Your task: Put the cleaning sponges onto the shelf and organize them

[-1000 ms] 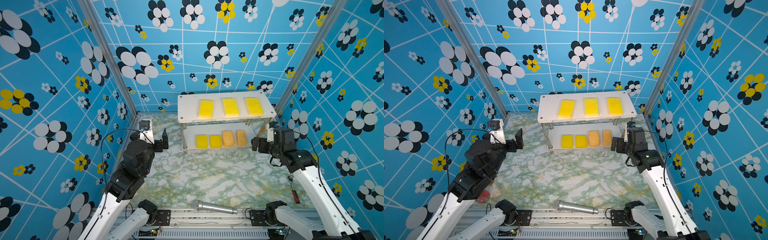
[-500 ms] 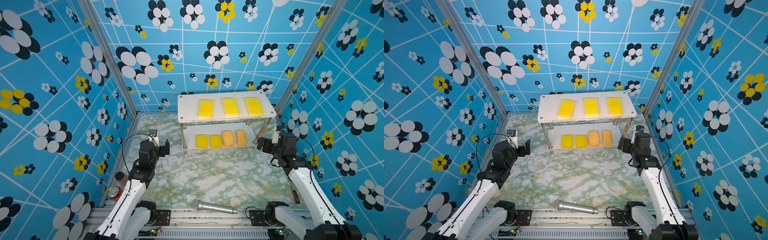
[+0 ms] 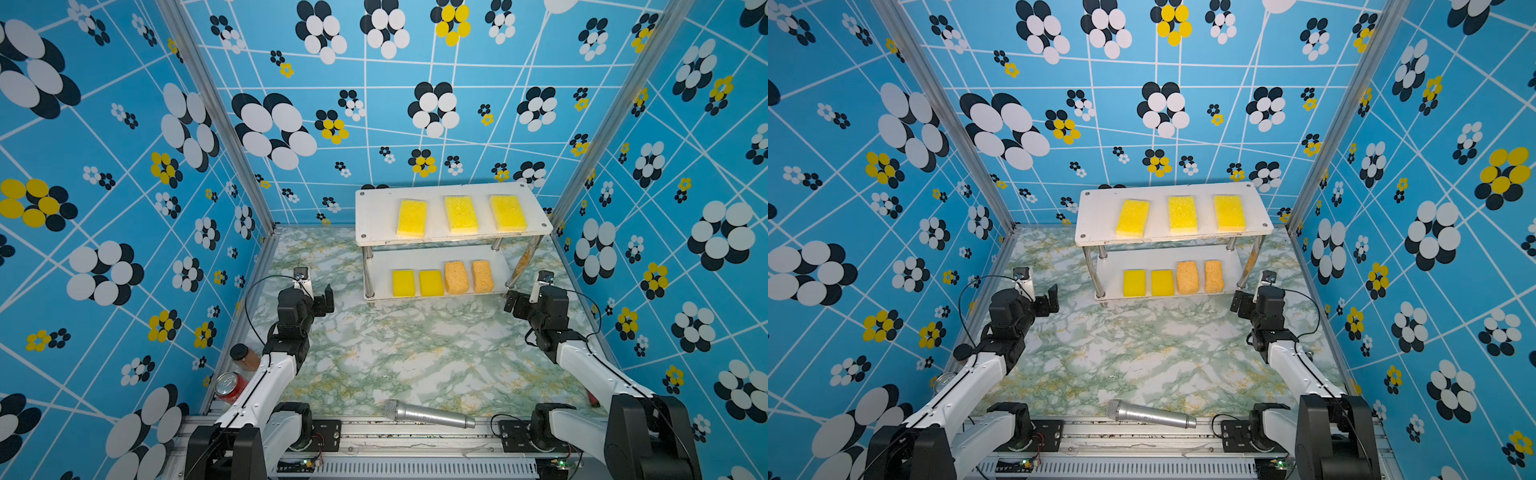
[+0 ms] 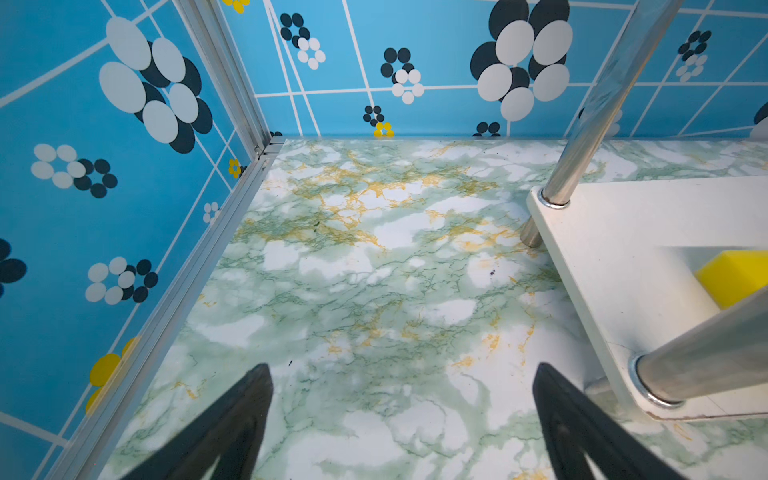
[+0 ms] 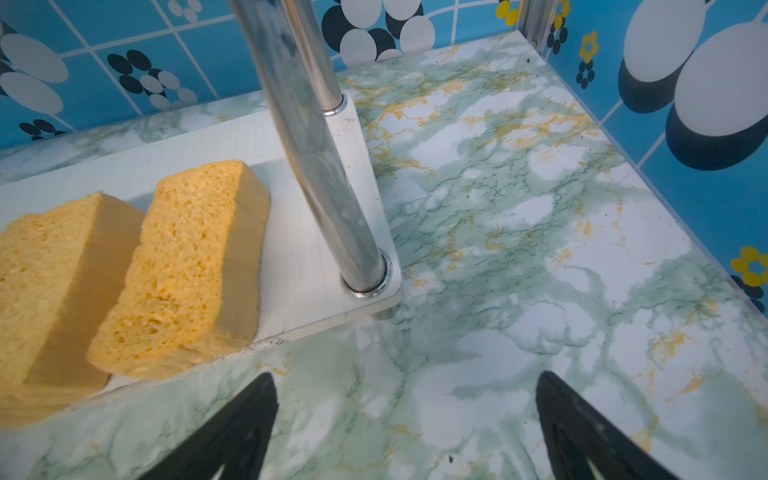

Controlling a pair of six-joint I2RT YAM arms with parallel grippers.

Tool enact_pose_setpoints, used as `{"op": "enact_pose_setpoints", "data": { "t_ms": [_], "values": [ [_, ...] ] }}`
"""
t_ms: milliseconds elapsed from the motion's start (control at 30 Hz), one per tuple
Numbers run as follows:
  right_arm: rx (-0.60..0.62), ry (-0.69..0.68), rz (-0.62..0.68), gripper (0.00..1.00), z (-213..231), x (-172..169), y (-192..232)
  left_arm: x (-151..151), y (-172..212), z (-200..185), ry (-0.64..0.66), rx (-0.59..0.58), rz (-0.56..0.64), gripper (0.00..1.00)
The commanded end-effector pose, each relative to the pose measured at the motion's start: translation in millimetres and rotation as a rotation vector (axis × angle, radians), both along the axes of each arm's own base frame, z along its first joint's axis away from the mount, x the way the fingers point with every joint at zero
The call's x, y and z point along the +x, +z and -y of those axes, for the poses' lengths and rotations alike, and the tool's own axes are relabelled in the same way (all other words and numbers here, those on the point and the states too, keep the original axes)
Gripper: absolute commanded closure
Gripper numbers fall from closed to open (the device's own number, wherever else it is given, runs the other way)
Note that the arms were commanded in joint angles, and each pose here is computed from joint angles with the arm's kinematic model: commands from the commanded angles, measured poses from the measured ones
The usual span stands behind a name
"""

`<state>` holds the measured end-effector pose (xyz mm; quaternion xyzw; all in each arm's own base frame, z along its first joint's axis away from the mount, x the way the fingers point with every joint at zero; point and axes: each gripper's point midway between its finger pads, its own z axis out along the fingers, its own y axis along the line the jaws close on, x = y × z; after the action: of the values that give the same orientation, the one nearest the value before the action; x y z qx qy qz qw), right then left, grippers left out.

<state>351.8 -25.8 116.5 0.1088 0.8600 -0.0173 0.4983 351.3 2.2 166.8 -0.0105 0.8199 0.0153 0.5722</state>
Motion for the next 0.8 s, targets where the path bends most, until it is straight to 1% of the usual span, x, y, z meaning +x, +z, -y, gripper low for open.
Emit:
{"op": "enact_pose_setpoints", "data": {
  "t_ms": [0, 200, 333, 467, 600, 767],
  "values": [
    [-0.034, -0.038, 0.151, 0.01, 9.8, 14.2, 22.2, 5.6, 2.9, -3.9, 0.005, -0.021, 0.051, 0.01],
    [-0.048, -0.058, 0.173, 0.01, 13.6, 12.1, 1.8, 10.9, -9.7, -5.9, 0.002, -0.029, 0.071, 0.01],
    [-0.05, -0.051, 0.185, 0.01, 12.6, 13.9, 2.6, 12.7, -18.8, -5.2, -0.006, -0.03, 0.069, 0.01],
    [-0.065, -0.053, 0.198, 0.01, 13.9, 19.5, 4.3, 13.6, -31.7, -5.7, -0.006, -0.034, 0.061, 0.01],
    [-0.092, -0.038, 0.18, 0.01, 13.9, 28.6, 1.9, 15.5, -39.7, -7.1, 0.004, -0.044, 0.051, 0.01],
    [-0.099, -0.038, 0.187, 0.01, 14.5, 35.7, -12.6, 22.4, -39.7, -4.1, -0.017, -0.047, 0.064, 0.01]
  ]
}}
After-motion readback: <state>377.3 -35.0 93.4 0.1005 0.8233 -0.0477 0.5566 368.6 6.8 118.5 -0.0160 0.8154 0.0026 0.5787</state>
